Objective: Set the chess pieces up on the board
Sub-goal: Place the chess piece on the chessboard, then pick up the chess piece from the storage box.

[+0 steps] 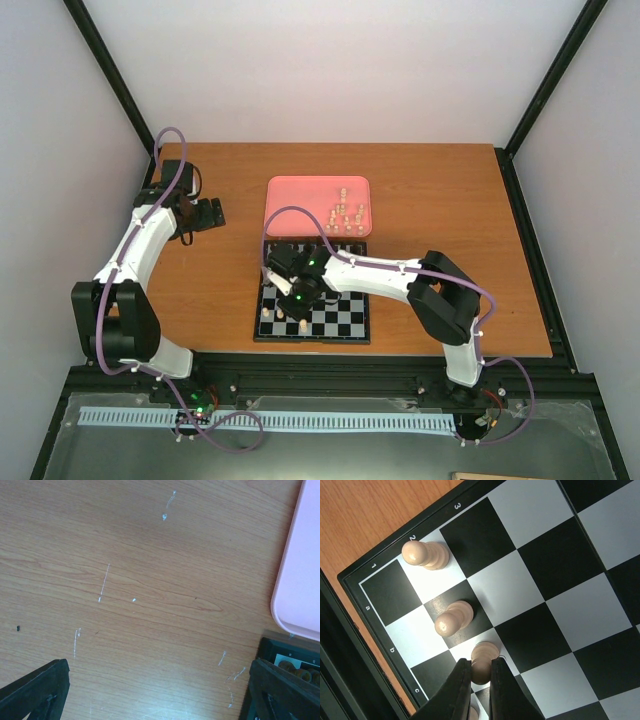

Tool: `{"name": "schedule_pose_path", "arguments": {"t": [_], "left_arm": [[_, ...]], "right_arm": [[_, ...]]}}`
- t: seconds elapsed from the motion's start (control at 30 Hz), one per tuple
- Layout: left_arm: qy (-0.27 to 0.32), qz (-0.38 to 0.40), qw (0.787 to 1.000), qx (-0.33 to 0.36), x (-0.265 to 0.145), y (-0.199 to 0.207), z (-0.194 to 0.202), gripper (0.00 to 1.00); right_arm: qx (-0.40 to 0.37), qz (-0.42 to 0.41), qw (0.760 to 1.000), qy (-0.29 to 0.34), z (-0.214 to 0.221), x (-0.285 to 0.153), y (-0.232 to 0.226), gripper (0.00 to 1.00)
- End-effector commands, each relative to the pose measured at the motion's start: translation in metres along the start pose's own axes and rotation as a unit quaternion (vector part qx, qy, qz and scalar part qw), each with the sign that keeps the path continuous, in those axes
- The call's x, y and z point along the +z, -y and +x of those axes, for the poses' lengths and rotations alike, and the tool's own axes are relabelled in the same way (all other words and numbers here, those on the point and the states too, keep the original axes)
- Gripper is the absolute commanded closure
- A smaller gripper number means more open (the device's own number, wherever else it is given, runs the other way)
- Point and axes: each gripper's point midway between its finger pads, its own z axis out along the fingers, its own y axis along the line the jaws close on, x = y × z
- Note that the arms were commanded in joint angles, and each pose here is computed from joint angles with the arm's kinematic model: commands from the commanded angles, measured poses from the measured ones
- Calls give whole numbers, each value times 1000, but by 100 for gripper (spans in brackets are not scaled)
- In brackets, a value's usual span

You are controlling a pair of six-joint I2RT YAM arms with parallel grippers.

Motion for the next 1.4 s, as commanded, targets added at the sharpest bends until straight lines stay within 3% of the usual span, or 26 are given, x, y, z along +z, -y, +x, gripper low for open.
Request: {"name": "schedule_pose_path", "arguments": {"t": [0.0,0.4,0.77,1.03,1.17,1.37], "left_arm": [[21,3,1000,5,-12,4,-13,0],[24,7,1000,3,-13,5,-14,0],[29,7,1000,4,-18,6,-18,0],[25,9,1000,2,-16,6,-14,0],[20,12,1000,2,-14,7,-13,0],[10,11,1000,2,-8,8,-9,0]], "right_arm": [[-11,-7,1000,-4,3,5,-5,94],[-3,38,999,11,4,-16,9,60],[-1,82,992,95,-50,-74,30,49],[101,157,972,141,-110,-120,153,50],[159,180,961,137,-124,-110,216,52],[185,204,954,119,-123,-92,270,56]]}}
